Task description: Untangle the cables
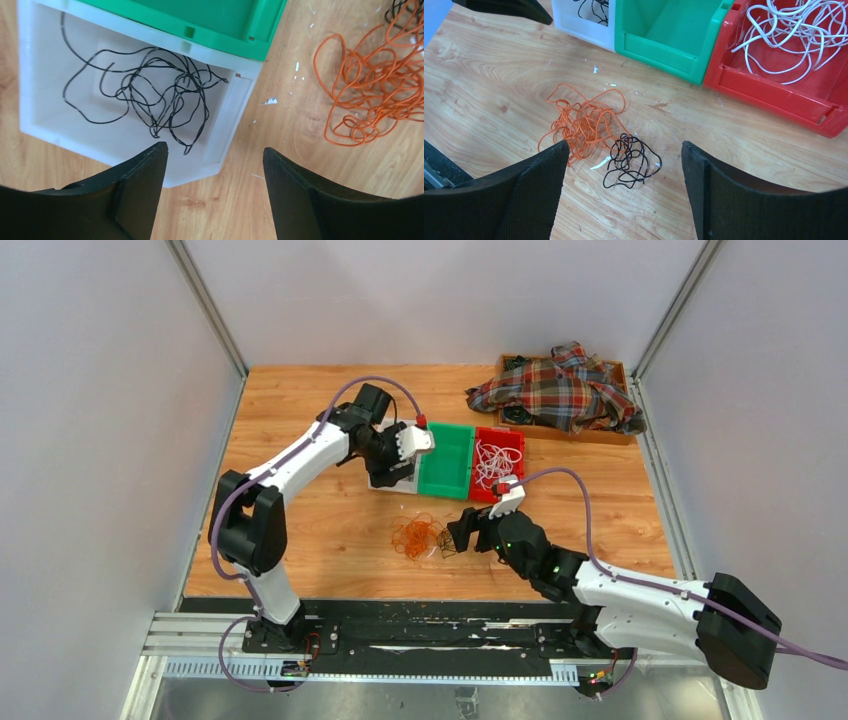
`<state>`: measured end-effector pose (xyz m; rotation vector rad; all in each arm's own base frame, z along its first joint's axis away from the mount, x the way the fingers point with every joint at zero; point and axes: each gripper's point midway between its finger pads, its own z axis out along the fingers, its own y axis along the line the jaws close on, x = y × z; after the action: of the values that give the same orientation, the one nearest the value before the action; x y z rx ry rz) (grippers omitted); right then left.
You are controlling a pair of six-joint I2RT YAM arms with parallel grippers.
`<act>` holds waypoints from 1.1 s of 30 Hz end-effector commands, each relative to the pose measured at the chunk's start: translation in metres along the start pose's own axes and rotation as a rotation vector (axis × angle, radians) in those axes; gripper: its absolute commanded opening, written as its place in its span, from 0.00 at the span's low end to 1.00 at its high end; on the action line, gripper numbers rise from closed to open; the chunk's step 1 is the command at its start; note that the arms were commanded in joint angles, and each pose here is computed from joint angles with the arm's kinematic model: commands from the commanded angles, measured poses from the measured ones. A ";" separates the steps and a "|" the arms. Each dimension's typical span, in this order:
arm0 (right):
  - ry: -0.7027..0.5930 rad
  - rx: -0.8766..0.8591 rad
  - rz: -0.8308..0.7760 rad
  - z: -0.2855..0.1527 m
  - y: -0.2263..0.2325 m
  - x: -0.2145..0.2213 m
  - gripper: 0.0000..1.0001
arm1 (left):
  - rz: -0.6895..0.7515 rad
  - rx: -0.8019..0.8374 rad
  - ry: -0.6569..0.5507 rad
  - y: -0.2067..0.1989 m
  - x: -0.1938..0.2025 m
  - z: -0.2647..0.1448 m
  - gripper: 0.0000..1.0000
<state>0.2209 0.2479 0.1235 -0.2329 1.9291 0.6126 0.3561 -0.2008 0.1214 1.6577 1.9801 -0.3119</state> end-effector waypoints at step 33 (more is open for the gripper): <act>-0.007 -0.005 0.051 0.011 -0.004 -0.018 0.67 | 0.044 -0.166 0.021 0.048 0.004 0.055 0.47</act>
<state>0.2299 0.2448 0.1131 -0.2190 1.9772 0.6233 0.4277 -0.2071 0.0606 1.5864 1.9221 -0.0220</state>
